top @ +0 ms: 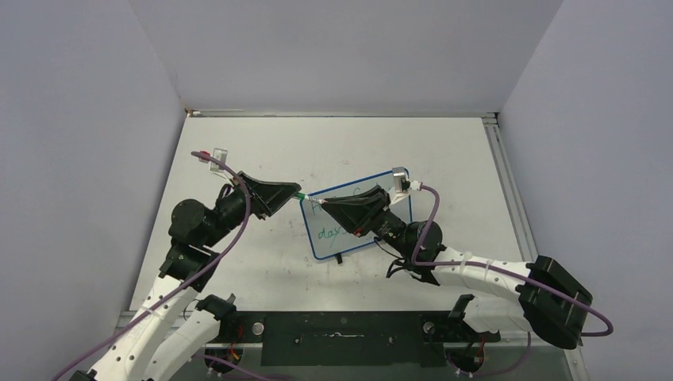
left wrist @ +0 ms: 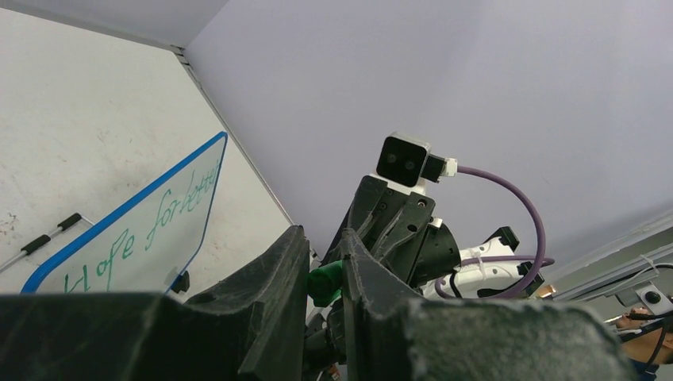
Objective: Write a sentence on the whiteboard
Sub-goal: Close the whiteboard marker at the center of the board, then place the whiteboard marker at the center of the board.
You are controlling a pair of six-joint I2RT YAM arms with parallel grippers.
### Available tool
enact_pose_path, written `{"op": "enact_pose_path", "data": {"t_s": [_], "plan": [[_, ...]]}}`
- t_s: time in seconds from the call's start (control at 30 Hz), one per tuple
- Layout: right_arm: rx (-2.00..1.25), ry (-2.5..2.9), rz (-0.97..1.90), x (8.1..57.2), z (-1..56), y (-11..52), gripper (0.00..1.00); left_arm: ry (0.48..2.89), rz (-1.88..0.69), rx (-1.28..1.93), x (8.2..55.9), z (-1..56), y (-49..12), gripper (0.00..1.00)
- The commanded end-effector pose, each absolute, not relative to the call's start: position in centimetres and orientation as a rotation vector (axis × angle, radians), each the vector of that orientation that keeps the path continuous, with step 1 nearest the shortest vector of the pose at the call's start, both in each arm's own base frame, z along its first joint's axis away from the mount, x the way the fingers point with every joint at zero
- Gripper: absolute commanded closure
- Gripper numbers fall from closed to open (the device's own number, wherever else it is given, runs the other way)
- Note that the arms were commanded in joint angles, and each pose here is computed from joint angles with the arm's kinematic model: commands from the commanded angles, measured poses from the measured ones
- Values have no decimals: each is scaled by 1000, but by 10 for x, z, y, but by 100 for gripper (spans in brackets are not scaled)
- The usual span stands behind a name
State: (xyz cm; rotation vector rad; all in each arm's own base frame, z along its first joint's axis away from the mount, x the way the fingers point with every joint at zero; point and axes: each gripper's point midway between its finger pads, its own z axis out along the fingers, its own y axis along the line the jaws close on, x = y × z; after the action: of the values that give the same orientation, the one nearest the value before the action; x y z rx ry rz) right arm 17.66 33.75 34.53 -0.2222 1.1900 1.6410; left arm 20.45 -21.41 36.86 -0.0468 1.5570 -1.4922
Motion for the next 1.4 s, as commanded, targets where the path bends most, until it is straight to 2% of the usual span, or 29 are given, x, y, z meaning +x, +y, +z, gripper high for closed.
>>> {"op": "enact_pose_path", "data": {"t_s": [0.0, 0.53, 0.67, 0.73, 0.83, 0.9, 0.97, 1.03, 1.17, 1.37], "plan": [[-196, 1106, 1671, 180, 369, 338, 95, 1575, -1589, 84, 180, 364, -232, 100], [-178, 1094, 1663, 184, 374, 340, 95, 1642, -1626, 151, 164, 341, -262, 100], [-187, 1144, 1612, 187, 363, 338, 95, 1680, -1558, 144, 169, 337, -258, 100], [-192, 1203, 1552, 189, 350, 334, 95, 1698, -1467, 151, 176, 340, -250, 83], [-220, 1344, 1428, 193, 319, 326, 95, 1736, -1296, 151, 193, 348, -227, 50], [-239, 1465, 1318, 195, 292, 318, 95, 1734, -1199, 161, 203, 357, -209, 37], [-272, 1592, 1200, 195, 261, 305, 95, 1722, -1117, 171, 213, 368, -193, 28], [-312, 1711, 1085, 192, 234, 291, 95, 1713, -1017, 179, 226, 378, -175, 23], [-439, 1953, 913, 174, 181, 265, 95, 1778, -793, 159, 256, 368, -147, 20], [-650, 2209, 910, 135, 120, 259, 95, 1804, -376, -20, 297, 340, -84, 18]]}}
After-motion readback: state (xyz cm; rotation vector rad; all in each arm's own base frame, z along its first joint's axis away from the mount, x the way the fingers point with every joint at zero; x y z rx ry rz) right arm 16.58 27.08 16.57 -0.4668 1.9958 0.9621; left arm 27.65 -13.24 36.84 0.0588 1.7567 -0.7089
